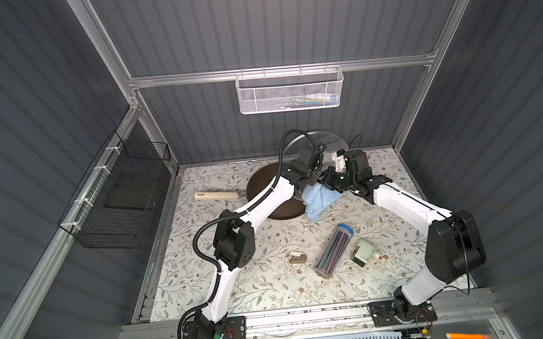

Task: Wipe the pot lid with a cloth
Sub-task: Wipe the pot lid.

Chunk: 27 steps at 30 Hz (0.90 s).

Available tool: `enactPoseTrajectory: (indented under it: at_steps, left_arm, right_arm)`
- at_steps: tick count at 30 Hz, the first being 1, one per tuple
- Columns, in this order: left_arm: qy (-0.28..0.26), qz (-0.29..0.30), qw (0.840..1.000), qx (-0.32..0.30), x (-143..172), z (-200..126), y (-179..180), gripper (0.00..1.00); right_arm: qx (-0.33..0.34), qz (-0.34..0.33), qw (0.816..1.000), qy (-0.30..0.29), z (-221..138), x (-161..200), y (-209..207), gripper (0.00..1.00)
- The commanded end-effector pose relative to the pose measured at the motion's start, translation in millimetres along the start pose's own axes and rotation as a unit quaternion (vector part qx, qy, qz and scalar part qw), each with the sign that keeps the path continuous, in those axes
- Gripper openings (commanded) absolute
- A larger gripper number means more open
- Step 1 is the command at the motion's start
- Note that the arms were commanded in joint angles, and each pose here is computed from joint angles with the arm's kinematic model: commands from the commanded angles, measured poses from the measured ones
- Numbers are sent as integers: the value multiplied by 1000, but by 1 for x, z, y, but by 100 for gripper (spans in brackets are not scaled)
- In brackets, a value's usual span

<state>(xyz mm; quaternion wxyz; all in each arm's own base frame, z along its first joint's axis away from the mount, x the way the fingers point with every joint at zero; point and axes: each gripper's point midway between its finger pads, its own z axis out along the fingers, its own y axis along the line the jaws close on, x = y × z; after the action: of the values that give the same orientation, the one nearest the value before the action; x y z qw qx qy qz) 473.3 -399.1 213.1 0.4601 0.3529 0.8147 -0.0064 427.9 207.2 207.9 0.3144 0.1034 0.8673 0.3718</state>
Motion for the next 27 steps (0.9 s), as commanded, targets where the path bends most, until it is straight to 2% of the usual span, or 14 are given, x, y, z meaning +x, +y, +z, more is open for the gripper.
enactPoseTrajectory:
  at_steps: [1, 6, 11, 20, 27]
  left_arm:
    - [-148, -39, 988, -26, -91, -72, 35, 0]
    - [-159, -30, 987, 6, -94, -80, 25, 0]
    - [-169, -2, 985, 28, -94, -96, 8, 0]
    - [-171, 58, 981, 66, -90, -117, -43, 0]
    - [-185, 76, 977, 76, -88, -128, -63, 0]
  right_arm:
    - [62, -24, 997, -30, -23, -17, -26, 0]
    - [81, -18, 995, -51, -35, -40, -51, 0]
    - [73, -33, 995, -63, -36, -64, -46, 0]
    - [5, -61, 995, -78, -32, -111, 2, 0]
    - [-74, -78, 994, -27, -14, -110, 29, 0]
